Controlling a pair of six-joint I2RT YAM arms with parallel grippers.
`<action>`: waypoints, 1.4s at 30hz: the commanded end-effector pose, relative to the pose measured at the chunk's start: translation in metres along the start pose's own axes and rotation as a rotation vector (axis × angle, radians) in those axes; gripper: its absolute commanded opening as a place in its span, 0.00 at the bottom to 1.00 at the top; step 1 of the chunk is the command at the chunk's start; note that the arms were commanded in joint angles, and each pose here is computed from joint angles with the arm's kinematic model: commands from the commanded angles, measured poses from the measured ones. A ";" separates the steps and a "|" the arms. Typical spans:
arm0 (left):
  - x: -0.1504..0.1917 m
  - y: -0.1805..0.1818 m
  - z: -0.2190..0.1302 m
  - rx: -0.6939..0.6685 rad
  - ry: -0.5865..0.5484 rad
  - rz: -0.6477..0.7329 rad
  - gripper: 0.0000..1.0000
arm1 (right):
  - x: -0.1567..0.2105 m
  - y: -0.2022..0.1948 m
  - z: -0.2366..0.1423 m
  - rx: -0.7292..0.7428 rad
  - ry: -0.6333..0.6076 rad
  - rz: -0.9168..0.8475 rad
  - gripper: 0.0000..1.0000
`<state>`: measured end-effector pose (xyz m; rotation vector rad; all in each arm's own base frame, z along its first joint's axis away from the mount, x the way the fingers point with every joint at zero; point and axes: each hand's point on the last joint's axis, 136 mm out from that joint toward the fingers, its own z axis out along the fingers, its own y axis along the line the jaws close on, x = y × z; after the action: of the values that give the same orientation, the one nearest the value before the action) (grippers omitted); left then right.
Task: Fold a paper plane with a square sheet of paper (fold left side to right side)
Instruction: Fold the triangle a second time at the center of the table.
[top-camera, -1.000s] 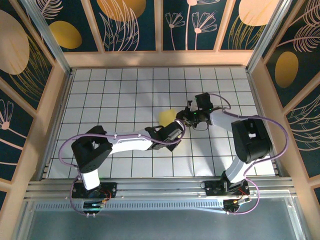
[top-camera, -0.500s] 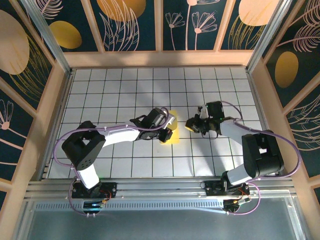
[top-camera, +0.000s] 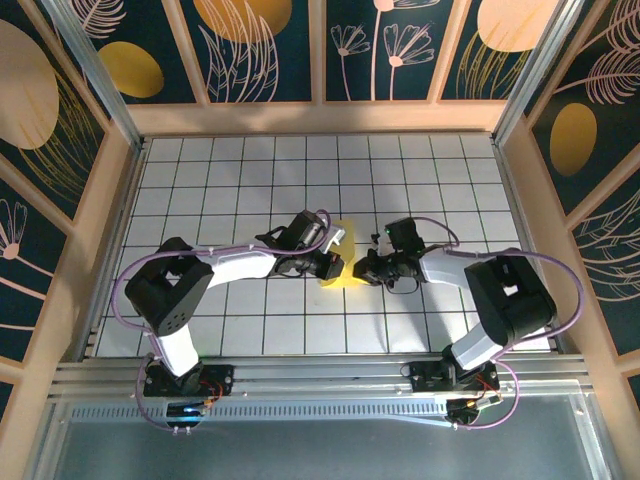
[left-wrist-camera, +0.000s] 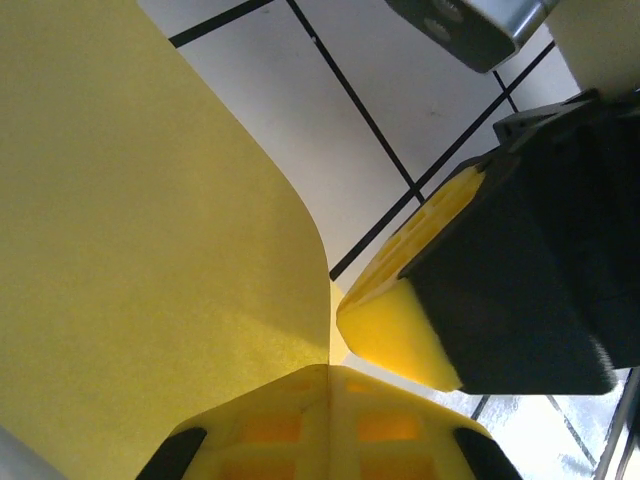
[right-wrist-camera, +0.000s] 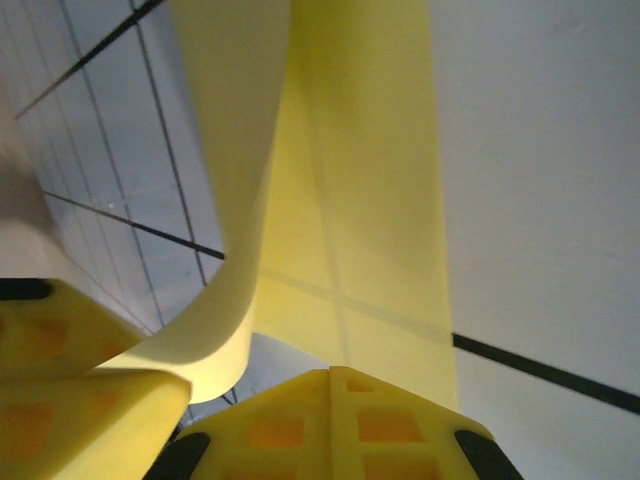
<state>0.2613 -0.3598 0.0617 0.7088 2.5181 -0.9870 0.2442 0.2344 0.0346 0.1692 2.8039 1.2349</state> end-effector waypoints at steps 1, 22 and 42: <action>-0.002 0.003 0.004 0.011 0.014 -0.031 0.00 | -0.007 -0.003 0.005 0.047 -0.007 0.008 0.00; 0.004 0.030 0.003 -0.066 0.040 -0.076 0.00 | 0.010 -0.050 0.011 0.263 0.061 0.027 0.00; -0.002 0.063 -0.001 -0.202 0.052 -0.071 0.00 | 0.010 -0.052 0.011 0.286 0.068 0.022 0.00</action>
<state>0.2904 -0.3236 0.0310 0.5940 2.6506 -0.7718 0.2454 0.2275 0.0140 0.1502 2.9288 1.0346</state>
